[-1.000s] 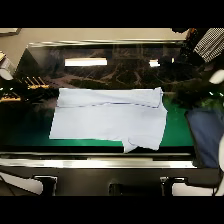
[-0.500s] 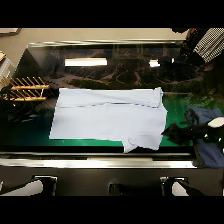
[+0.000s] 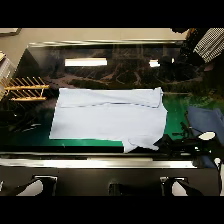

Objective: Fold the clothes and pants, and hang the long-sleeved shirts on hangers.

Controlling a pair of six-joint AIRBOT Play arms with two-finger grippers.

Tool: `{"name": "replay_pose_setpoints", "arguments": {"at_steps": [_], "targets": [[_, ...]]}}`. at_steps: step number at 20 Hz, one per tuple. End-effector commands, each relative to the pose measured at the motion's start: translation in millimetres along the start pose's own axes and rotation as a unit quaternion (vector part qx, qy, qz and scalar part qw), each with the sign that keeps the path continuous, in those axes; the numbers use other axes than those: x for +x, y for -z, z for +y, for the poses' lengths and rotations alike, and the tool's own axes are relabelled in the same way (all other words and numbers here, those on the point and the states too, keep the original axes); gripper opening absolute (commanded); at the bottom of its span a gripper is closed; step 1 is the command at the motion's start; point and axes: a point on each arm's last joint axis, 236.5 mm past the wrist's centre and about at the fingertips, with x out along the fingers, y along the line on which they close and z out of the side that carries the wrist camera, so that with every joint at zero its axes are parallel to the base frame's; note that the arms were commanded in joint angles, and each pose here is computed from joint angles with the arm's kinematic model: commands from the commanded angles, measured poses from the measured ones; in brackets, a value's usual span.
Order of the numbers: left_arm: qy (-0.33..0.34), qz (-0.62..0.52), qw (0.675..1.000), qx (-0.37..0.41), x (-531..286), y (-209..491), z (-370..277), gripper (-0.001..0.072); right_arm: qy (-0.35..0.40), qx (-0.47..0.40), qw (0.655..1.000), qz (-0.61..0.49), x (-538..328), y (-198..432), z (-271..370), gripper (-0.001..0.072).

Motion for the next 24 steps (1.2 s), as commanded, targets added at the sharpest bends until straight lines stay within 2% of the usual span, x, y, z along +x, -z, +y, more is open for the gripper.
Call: {"name": "replay_pose_setpoints", "arguments": {"at_steps": [1,2,3,4,5,6,9,13,19,24], "targets": [[-0.001,0.001,1.000,-0.003,1,3,1,0.0313,-0.019,0.019,1.000,-0.010,9,1,2,0.0396],[-0.001,0.002,1.000,-0.003,1,3,1,0.0312,-0.018,0.021,1.000,-0.011,10,1,1,0.0367],[-0.001,0.000,1.000,-0.003,2,3,1,0.0312,-0.016,0.020,1.000,-0.012,10,1,0,0.0298],[-0.001,-0.002,1.000,-0.002,3,3,2,0.0312,-0.016,0.017,1.000,-0.013,10,0,0,0.0211],[-0.001,-0.003,1.000,-0.003,5,4,3,0.0312,-0.016,0.014,1.000,-0.012,10,1,0,0.0068],[-0.002,-0.005,1.000,-0.005,9,8,5,0.0313,-0.017,0.010,1.000,-0.017,8,0,1,0.0026],[0.014,-0.009,0.999,-0.042,29,26,15,0.0313,-0.022,-0.007,0.999,-0.038,-3,0,11,0.0026],[0.084,-0.014,0.990,-0.116,50,39,29,0.0313,-0.030,-0.034,0.997,-0.060,-20,10,27,0.0026],[0.128,0.004,0.986,-0.104,76,42,24,0.0313,-0.035,-0.060,0.994,-0.087,-35,18,40,0.0026],[0.122,0.030,0.987,-0.098,102,44,17,0.0313,-0.043,-0.062,0.994,-0.078,-36,24,45,0.0026]]}}
